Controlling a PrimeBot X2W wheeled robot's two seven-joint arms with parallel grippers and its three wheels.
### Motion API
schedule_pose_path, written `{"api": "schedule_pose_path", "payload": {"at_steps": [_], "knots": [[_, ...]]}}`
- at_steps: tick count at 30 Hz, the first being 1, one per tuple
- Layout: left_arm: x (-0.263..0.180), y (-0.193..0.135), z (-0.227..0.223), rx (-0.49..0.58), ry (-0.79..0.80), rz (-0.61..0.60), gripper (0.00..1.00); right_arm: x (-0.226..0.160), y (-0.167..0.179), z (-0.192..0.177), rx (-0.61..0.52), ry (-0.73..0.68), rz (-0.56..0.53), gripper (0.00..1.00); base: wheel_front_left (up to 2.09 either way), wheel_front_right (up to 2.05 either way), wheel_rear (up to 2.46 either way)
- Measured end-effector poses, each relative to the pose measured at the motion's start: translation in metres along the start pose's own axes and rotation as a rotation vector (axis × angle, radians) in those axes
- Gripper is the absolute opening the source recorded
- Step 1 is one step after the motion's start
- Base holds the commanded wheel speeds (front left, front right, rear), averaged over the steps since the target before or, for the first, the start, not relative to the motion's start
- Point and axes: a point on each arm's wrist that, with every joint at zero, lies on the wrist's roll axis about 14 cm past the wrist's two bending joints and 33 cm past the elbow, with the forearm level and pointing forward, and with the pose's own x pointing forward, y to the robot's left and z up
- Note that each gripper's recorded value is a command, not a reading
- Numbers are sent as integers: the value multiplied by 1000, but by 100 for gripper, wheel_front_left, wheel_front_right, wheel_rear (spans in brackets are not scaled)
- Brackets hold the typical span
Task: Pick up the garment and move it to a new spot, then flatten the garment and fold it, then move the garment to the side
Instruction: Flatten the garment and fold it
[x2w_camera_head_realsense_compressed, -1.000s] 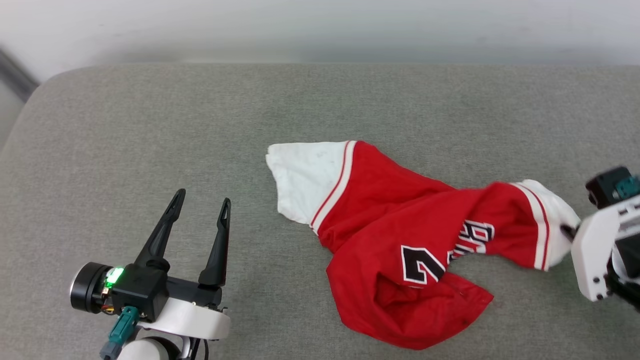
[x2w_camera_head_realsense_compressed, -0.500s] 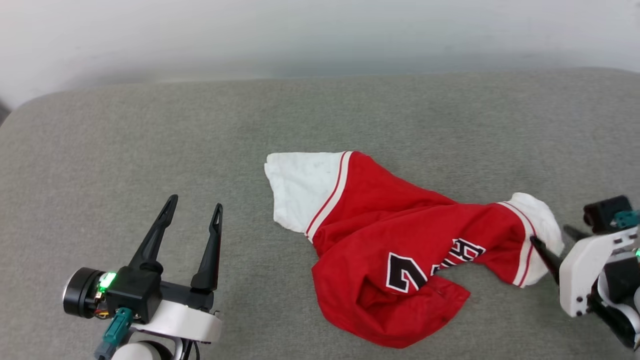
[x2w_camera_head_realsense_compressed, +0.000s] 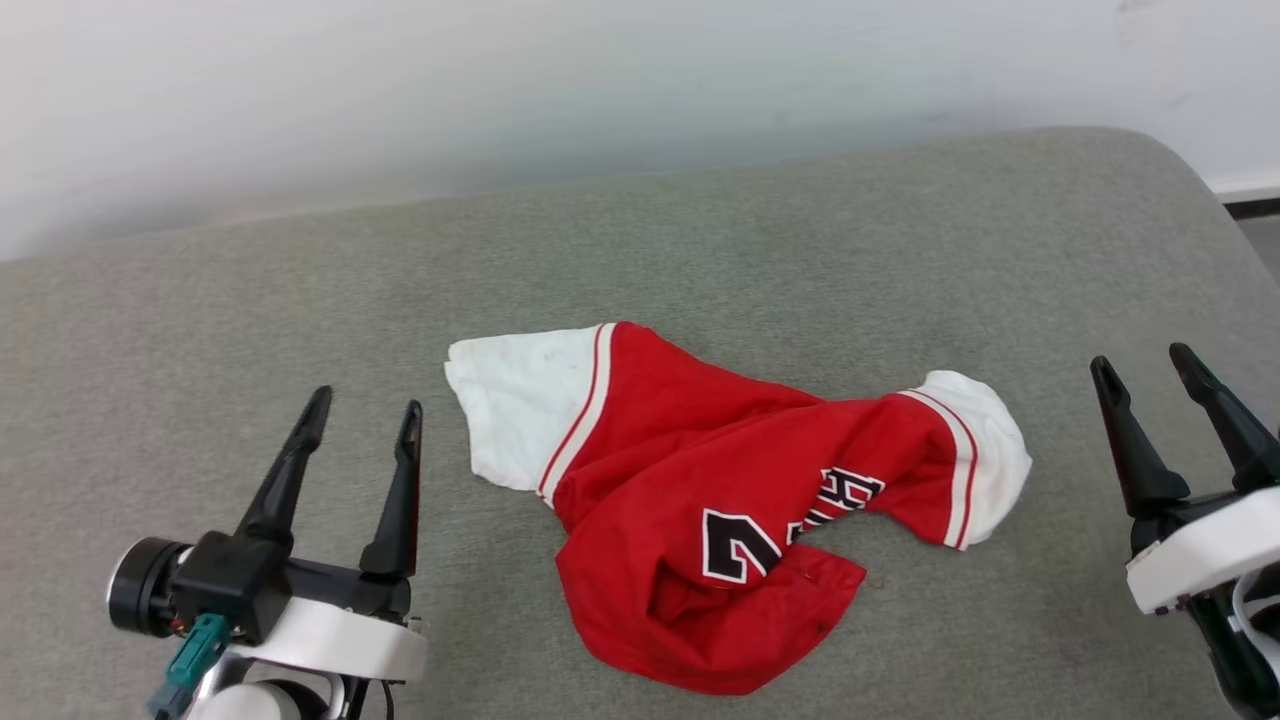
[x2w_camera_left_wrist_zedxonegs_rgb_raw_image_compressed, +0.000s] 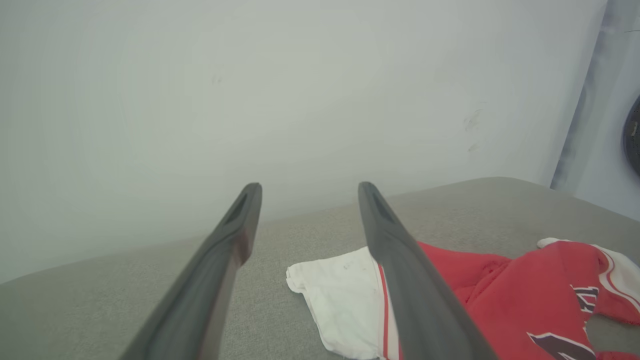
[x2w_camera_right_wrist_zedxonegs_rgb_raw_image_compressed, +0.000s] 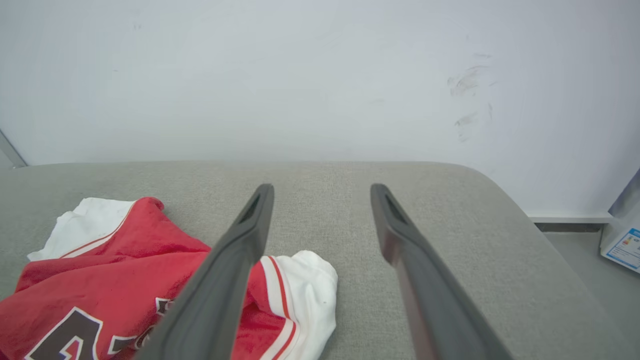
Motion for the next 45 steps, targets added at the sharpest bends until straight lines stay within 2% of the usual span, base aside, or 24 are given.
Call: {"api": "schedule_pose_path", "payload": {"at_steps": [6, 12, 17, 21, 24, 30, 32, 41, 43, 45], "knots": [[27, -21, -18, -21, 95, -148, 100, -15, -5, 12, -3, -119, -57, 100, 0, 0, 0], [66, -24, -52, 22, 375, -285, 100, -18, -15, 21, -8, -196, -119, 100, 0, 0, 0], [83, -23, -92, 49, 688, -371, 100, -17, -21, 15, -21, -193, -152, 100, 0, 0, 0], [104, -15, -109, 83, 813, -387, 100, -18, -27, 6, -25, -173, -178, 100, 0, 0, 0], [99, -9, -140, 74, 970, -385, 100, -17, -28, -3, -24, -151, -192, 100, 0, 0, 0], [92, 17, -183, 164, 1188, -354, 100, -14, -31, -18, -25, -114, -210, 100, 0, 0, 0], [90, 20, -193, 182, 1222, -353, 100, -15, -33, -24, -24, -97, -218, 100, 0, 0, 0], [78, 16, -218, 140, 1311, -368, 99, -14, -37, -41, -39, -44, -231, 100, 0, 0, 0], [75, 15, -221, 127, 1322, -366, 0, -12, -36, -45, -44, -34, -223, 100, 0, 0, 0], [76, 11, -221, 105, 1306, -370, 0, -10, -35, -47, -51, -25, -214, 100, 0, 0, 0]]}}
